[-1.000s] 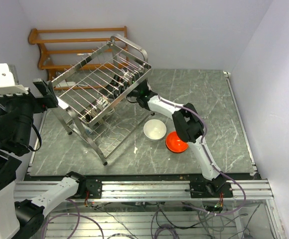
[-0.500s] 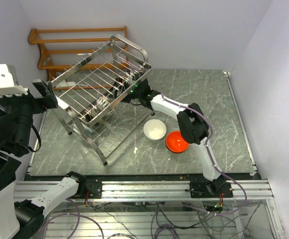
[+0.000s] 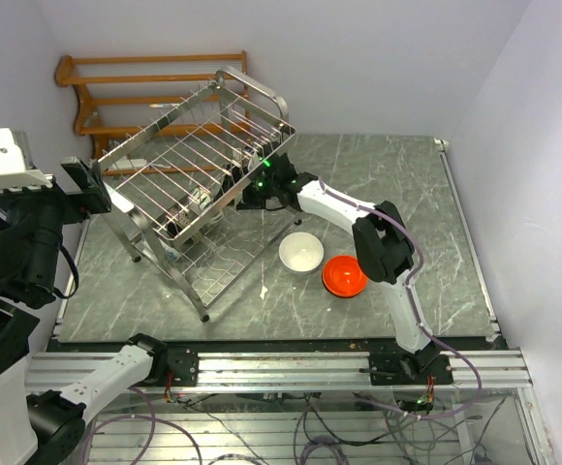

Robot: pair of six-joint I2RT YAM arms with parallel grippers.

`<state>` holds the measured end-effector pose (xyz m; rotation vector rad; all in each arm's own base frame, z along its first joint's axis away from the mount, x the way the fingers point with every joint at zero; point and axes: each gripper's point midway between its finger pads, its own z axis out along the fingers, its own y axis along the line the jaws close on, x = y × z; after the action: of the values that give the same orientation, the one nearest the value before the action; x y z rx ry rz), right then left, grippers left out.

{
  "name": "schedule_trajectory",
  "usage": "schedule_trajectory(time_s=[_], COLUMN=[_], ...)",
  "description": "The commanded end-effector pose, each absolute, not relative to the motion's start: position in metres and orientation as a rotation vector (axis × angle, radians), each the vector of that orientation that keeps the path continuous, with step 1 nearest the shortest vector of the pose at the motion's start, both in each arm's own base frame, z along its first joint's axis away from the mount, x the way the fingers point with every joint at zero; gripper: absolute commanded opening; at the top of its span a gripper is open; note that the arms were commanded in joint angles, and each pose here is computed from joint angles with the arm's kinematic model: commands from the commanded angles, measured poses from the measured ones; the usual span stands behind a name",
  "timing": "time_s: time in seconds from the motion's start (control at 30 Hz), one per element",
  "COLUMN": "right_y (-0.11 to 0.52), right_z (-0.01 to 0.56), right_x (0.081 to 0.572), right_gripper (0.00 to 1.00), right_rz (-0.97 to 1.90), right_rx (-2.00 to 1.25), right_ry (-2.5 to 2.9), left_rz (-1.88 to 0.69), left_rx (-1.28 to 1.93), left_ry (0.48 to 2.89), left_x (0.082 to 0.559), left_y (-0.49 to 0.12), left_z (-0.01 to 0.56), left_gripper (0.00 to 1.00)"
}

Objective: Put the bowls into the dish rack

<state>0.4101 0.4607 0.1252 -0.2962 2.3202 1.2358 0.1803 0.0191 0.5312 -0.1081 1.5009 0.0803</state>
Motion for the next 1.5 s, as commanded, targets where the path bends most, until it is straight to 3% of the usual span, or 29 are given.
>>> schedule_trajectory(time_s=[0.0,0.67,1.07,1.3,1.47], right_y=[0.433,0.437,0.418,0.411,0.399], right_z=[0.153,0.199,0.187,0.213,0.209], right_x=[0.407,0.324,0.282,0.257,0.244], right_gripper=[1.0,1.0,1.0,1.0,1.0], right_rz=[1.187,1.678,1.815,2.0,1.955], right_rx=[-0.376,-0.637,-0.667,-0.759,-0.791], right_ry=[2.34,2.342,2.43,2.304,2.368], left_rz=[0.07,0.1,0.08,0.072,0.073], left_rx=[-0.093,-0.098,-0.105,-0.113,-0.119], left_ry=[1.488,1.479,1.471,1.465,1.46], left_x=[0.178,0.17,0.167,0.165,0.162], left_y=[0.018,0.026,0.026,0.026,0.028], left_z=[0.534,0.535,0.536,0.537,0.539], left_gripper=[0.99,0.99,0.99,0.99,0.99])
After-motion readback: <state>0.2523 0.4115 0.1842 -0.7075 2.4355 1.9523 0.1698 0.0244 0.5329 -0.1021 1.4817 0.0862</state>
